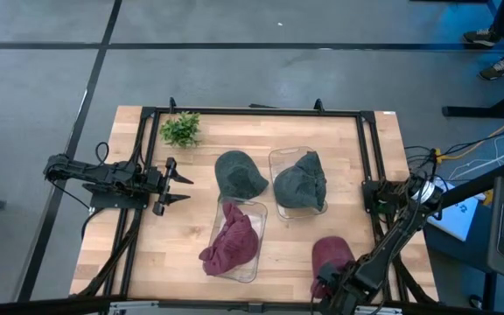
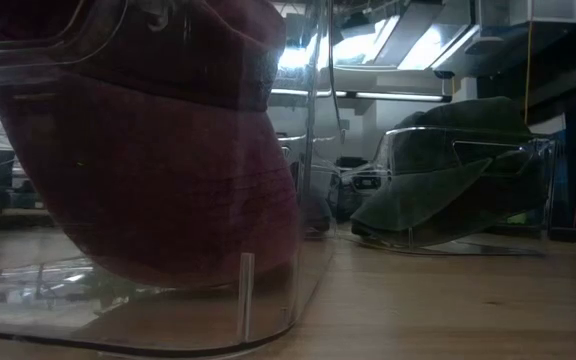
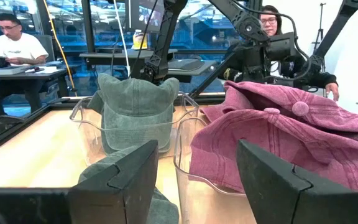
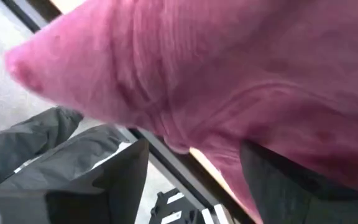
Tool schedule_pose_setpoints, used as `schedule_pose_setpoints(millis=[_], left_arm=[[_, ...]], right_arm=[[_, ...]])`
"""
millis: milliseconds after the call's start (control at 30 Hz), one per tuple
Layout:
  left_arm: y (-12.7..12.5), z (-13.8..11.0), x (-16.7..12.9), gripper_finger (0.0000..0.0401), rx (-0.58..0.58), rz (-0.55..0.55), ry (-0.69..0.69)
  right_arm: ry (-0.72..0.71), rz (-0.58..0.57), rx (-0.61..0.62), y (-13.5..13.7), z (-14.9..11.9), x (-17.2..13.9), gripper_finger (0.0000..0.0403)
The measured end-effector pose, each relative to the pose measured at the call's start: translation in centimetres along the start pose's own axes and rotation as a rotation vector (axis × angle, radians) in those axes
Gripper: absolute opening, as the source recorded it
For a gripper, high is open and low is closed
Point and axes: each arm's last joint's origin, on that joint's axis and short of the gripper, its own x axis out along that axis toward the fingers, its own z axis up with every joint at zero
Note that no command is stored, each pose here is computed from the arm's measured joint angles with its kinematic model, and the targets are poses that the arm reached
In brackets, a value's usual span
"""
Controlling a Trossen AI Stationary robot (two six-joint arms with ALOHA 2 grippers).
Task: Pick & Place hat
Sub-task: Put the red cap into the left transparent bin
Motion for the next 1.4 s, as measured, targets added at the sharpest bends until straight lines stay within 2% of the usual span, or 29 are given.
schedule_pose_setpoints(millis=[367,467,633,1000,1167,1267,1400], left_arm=[[0.0,0.0,0.0,0.0214,0.0,0.0,0.0],[0.0,0.0,0.0,0.0211,0.0,0.0,0.0],[0.0,0.0,0.0,0.0212,0.0,0.0,0.0],[0.0,0.0,0.0,0.0214,0.0,0.0,0.0],[0.0,0.0,0.0,0.021,0.0,0.0,0.0],[0.0,0.0,0.0,0.0212,0.0,0.0,0.0],[0.0,0.0,0.0,0.0214,0.0,0.0,0.0]], right_arm=[[-0.032,-0.046,0.014,0.0,0.8,1.8,0.0259],[-0.039,-0.049,0.02,0.0,1.1,1.8,0.0249],[-0.064,-0.051,-0.017,0.0,1.7,1.8,0.0203],[-0.072,-0.039,-0.01,0.1,2.1,1.9,0.0093],[-0.073,0.022,-0.009,0.7,2.3,1.9,0.0062],[-0.079,0.082,-0.02,1.2,2.3,1.9,0.0057],[-0.122,0.164,-0.038,1.8,2.4,0.5,0.004]])
